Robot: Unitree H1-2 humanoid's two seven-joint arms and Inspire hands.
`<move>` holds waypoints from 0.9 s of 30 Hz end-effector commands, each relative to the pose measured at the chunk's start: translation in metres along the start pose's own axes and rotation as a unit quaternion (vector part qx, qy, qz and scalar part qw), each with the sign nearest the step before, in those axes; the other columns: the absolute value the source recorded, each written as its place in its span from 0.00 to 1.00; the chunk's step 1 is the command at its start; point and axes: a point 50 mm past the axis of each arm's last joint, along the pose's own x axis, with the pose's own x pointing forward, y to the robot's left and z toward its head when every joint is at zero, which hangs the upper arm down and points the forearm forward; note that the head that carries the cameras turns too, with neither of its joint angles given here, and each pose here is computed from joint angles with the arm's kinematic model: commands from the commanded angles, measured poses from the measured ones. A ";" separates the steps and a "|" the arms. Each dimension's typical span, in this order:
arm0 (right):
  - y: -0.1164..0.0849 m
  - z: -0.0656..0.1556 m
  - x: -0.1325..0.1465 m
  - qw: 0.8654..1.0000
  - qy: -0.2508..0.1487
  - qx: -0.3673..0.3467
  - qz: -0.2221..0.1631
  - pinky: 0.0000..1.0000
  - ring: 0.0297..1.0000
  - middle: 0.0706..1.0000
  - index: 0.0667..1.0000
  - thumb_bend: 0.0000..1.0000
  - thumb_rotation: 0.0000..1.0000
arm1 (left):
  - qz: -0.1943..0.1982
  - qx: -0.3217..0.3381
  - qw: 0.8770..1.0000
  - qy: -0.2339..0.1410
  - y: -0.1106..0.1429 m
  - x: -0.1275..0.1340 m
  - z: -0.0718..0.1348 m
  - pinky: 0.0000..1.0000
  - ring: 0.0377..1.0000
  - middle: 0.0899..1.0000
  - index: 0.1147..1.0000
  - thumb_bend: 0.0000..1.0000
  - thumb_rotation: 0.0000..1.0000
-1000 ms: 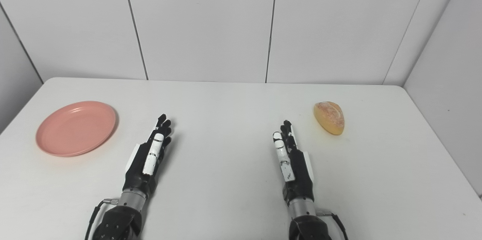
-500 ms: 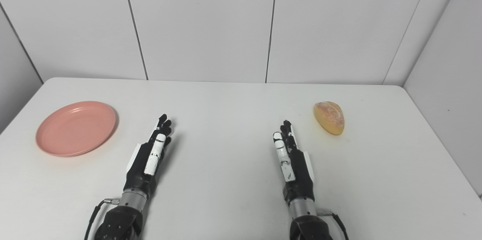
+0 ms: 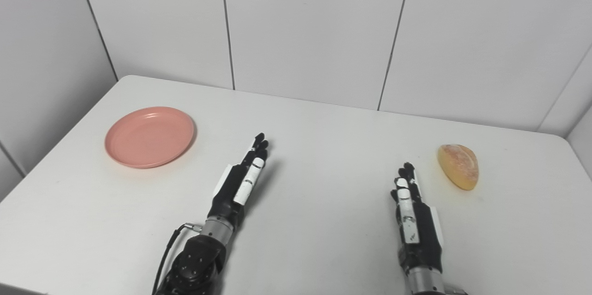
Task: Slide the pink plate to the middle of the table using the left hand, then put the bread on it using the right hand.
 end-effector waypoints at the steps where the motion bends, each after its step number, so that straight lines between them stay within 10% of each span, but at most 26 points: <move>1: -0.007 0.006 0.002 1.000 -0.025 -0.005 0.007 1.00 1.00 1.00 1.00 0.58 0.93 | -0.001 -0.004 1.000 -0.024 -0.005 0.003 0.001 1.00 1.00 1.00 1.00 0.46 0.98; 27: -0.012 -0.001 0.008 1.000 -0.028 0.001 0.013 1.00 1.00 1.00 1.00 0.58 0.94 | 0.115 -0.064 0.983 -0.130 0.059 0.036 0.051 0.98 0.98 0.97 0.95 0.47 1.00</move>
